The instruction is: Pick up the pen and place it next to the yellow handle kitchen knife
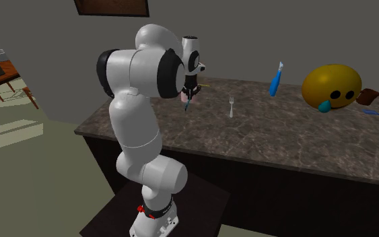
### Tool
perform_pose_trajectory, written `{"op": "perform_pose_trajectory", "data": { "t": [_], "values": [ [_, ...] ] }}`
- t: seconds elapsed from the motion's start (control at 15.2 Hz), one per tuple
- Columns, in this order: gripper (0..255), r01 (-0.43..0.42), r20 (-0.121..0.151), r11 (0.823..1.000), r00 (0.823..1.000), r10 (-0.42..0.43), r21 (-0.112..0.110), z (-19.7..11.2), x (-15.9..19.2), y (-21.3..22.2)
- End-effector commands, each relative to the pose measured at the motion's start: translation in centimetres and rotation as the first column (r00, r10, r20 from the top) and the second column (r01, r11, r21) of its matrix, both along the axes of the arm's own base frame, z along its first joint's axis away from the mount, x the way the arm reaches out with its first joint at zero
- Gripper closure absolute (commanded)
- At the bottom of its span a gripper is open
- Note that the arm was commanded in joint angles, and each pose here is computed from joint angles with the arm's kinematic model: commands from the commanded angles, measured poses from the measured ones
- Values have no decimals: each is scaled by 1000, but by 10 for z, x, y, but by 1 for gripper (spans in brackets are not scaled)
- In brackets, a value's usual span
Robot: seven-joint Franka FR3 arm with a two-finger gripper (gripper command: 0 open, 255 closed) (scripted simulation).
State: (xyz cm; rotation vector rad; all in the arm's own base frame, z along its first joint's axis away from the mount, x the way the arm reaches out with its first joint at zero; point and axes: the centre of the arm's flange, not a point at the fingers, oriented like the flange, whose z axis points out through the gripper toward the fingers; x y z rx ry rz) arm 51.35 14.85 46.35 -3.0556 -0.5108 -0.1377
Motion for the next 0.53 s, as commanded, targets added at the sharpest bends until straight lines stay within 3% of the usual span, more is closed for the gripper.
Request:
{"op": "perform_pose_trajectory", "data": {
  "t": [0.0, 0.46],
  "values": [
    [255, 0, 0, 1000, 1000, 0, 0, -3, 27, 2],
    [255, 0, 0, 1000, 1000, 0, 0, -3, 120, 7]
  ]
}}
